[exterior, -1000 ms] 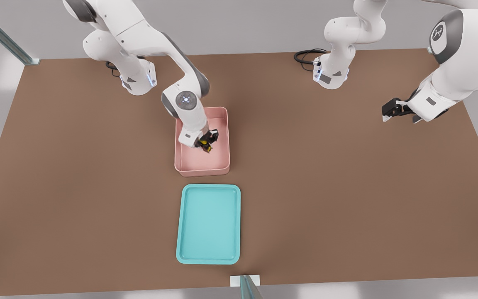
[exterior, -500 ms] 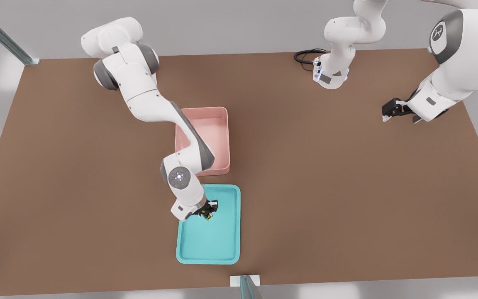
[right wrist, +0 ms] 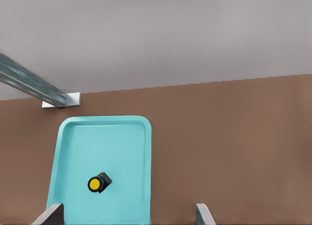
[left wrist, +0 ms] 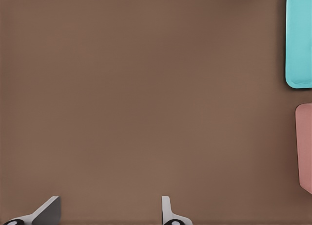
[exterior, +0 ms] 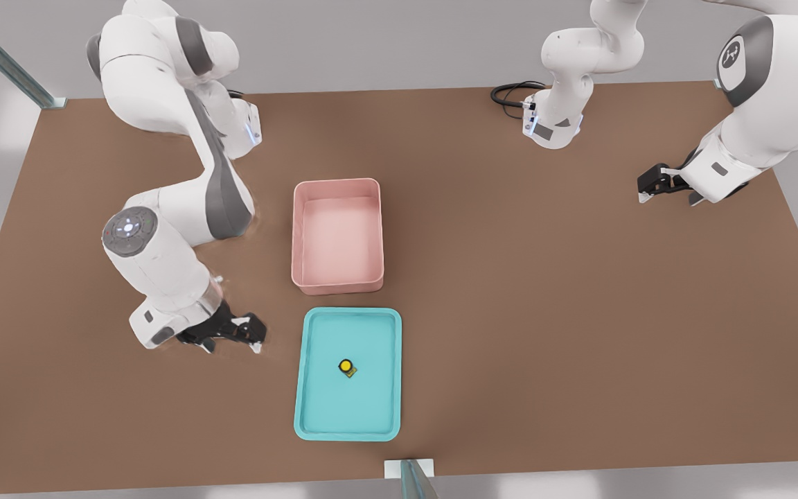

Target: The left arm remains still, and the right arm places the button from the box into the tray

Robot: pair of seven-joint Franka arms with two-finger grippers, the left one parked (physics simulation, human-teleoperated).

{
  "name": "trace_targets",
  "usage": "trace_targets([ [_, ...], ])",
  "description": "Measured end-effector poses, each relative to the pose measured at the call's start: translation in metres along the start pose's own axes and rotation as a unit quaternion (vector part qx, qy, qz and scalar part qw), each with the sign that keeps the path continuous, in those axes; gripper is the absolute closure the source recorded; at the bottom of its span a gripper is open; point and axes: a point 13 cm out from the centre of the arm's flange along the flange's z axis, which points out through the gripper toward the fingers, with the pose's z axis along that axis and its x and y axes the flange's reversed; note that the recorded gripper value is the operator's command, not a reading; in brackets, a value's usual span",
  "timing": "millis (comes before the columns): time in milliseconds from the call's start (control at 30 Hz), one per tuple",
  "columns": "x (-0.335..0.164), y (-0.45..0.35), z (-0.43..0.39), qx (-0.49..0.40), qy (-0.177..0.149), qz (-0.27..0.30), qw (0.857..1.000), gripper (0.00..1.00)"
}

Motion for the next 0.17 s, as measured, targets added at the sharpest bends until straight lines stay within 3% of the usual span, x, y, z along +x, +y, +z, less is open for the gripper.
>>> trace_targets([
  [67,0.026,-0.055,-0.046,0.014,0.031,0.022,0.999,0.00],
  [167,0.058,-0.074,-0.059,0.025,0.076,0.018,0.997,0.00],
])
